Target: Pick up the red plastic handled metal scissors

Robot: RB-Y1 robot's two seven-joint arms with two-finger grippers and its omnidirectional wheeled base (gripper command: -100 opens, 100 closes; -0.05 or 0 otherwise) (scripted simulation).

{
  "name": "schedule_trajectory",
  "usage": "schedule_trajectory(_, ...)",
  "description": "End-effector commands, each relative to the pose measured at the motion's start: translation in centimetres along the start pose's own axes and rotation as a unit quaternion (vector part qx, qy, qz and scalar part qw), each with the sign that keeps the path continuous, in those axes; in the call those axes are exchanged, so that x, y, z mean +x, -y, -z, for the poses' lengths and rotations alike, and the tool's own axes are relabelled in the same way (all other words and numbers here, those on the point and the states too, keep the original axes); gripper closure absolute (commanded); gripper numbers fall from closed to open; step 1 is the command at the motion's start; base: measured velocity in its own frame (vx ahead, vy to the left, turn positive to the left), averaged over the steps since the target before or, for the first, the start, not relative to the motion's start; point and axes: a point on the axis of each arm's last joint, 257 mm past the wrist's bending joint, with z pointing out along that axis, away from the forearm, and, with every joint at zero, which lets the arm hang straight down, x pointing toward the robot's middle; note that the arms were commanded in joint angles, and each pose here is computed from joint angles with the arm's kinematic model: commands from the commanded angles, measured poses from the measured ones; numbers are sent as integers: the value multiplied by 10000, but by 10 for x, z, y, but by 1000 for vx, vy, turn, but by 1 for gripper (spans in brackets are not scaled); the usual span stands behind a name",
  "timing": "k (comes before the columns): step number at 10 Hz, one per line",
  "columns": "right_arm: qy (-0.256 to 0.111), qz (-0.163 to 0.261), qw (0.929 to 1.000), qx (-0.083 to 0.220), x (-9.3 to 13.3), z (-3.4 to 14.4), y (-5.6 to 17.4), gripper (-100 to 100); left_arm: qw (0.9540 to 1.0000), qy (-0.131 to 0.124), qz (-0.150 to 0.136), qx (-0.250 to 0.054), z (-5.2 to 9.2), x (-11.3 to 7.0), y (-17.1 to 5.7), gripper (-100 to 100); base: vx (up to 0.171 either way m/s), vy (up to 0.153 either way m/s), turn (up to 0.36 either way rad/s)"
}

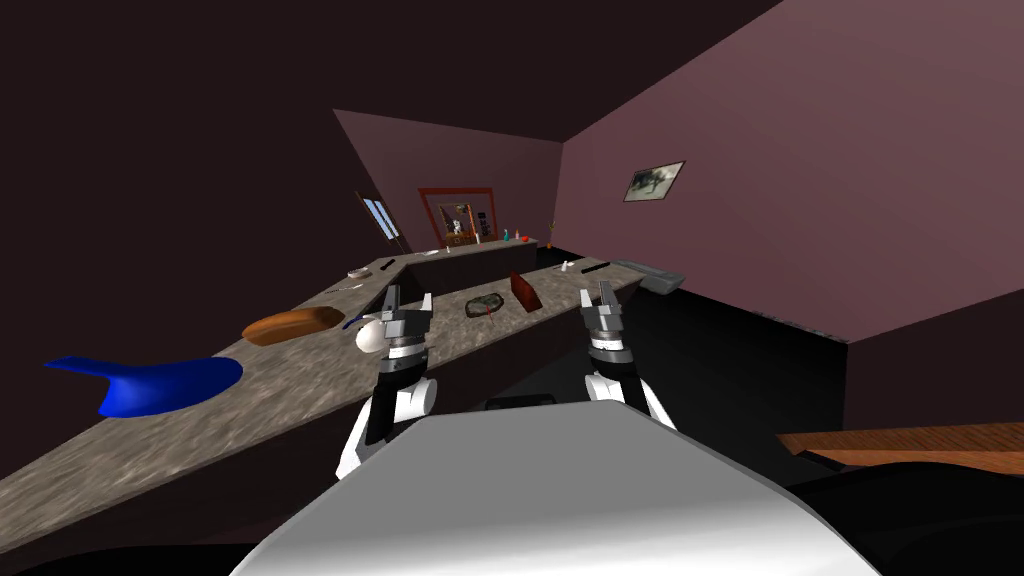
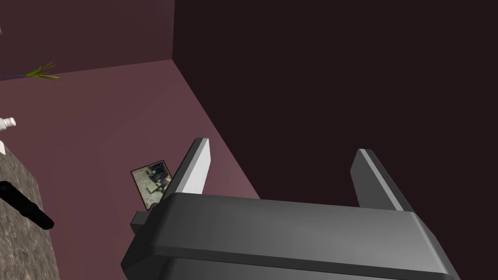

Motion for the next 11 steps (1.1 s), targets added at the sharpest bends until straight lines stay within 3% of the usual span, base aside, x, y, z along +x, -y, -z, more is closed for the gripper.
schedule_trajectory(1, 0, 0, 10000, 0, 0, 0, 0, 0, 9998, 36, 5, -182, -5, -11, -10, -100, 17, -70, -104)
schedule_trajectory(4, 0, 0, 10000, 0, 0, 0, 0, 0, 9989, 180, 35, -424, -14, -37, -22, -100, 17, -82, -104)
schedule_trajectory(5, 0, 0, 10000, 0, 0, 0, 0, 0, 9988, 193, 35, -459, -14, -38, -24, -100, 13, -61, -64)
schedule_trajectory(6, 0, 0, 10000, 0, 0, 0, 0, 0, 9980, 301, 65, -544, -18, -53, -28, -100, 26, -61, -136)
schedule_trajectory(7, 0, 0, 10000, 0, 0, 0, 0, 0, 9977, 322, 65, -594, -18, -54, -31, -100, 20, -51, -55)
schedule_trajectory(8, 0, 0, 10000, 0, 0, 0, 0, 0, 9966, 463, 105, -676, -22, -71, -34, -100, 13, -87, -108)
schedule_trajectory(9, 0, 0, 10000, 0, 0, 0, 0, 0, 9961, 484, 106, -725, -22, -72, -37, -100, 18, -71, -47)
schedule_trajectory(10, 0, 0, 10000, 0, 0, 0, 0, 0, 9947, 650, 159, -785, -26, -90, -39, -100, 39, -77, -129)
schedule_trajectory(11, 0, 0, 10000, 0, 0, 0, 0, 0, 9940, 680, 161, -847, -25, -92, -42, -100, 26, -59, -75)
